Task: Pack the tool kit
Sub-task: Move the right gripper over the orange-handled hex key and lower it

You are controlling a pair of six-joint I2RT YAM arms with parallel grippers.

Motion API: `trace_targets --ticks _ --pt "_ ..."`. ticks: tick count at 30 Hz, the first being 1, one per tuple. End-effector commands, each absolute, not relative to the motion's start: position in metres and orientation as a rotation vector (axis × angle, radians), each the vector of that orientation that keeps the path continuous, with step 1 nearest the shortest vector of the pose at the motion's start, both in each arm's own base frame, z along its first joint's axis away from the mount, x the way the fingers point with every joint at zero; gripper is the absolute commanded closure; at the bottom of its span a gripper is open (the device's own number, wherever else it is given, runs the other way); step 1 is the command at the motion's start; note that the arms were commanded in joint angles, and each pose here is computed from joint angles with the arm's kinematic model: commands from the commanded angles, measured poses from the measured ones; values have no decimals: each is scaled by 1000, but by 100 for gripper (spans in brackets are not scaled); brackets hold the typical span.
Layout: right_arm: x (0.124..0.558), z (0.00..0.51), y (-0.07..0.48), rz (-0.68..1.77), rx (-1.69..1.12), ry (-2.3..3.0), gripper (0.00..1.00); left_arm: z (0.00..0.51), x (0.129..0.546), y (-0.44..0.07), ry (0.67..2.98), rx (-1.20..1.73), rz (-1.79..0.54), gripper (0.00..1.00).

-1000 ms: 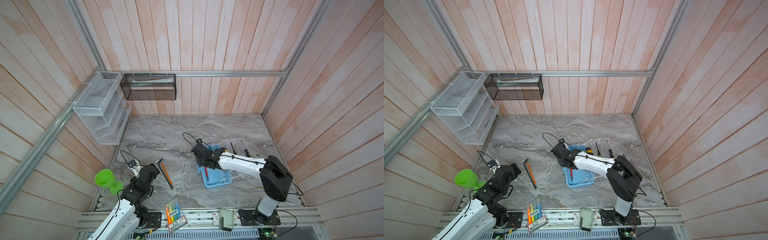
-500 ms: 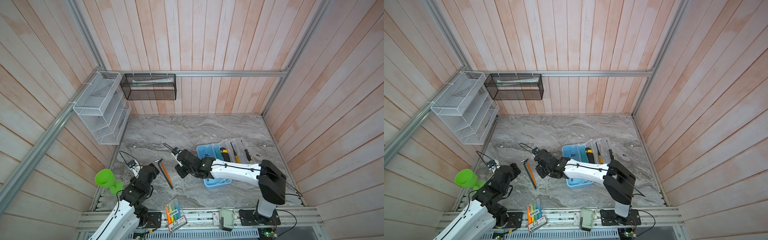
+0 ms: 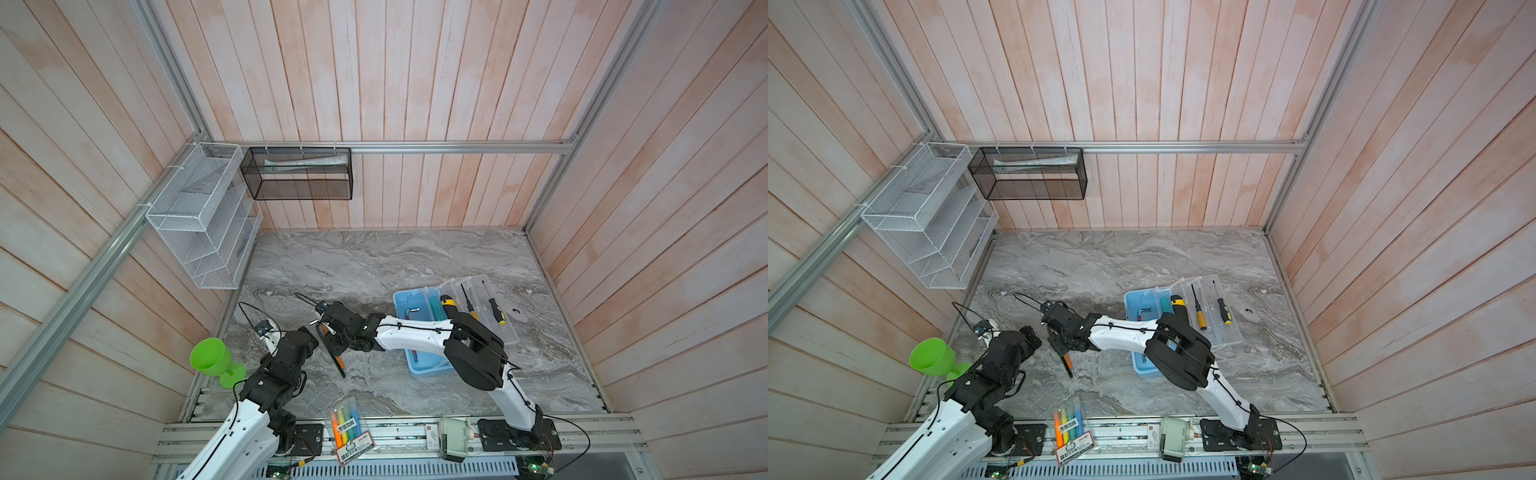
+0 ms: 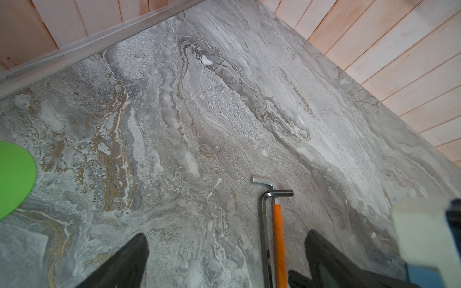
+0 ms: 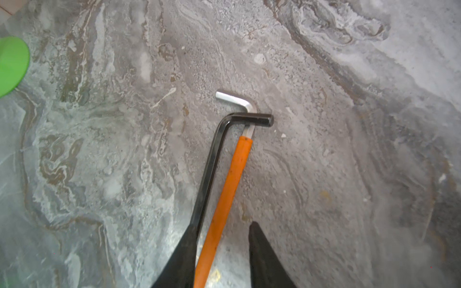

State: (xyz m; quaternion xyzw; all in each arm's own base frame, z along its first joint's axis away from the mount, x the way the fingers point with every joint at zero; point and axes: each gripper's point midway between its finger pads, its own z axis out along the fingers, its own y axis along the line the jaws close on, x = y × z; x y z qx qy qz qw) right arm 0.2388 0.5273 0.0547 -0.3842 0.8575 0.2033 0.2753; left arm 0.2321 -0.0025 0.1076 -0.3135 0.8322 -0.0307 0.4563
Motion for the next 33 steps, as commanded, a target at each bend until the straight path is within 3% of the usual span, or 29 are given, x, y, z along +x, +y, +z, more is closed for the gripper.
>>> trace_targets --ticks 1,13,21,33 --pt "251 44 529 511 -998 2340 68 101 227 6 2051 -812 -28 0" --pt "273 24 528 368 -1000 2344 71 99 225 8 2056 -831 -12 0" --pt "267 19 538 419 -1032 2362 71 98 226 7 2065 -822 -14 0" --pt "263 7 521 285 -1043 2395 72 98 227 5 2068 -808 -22 0"
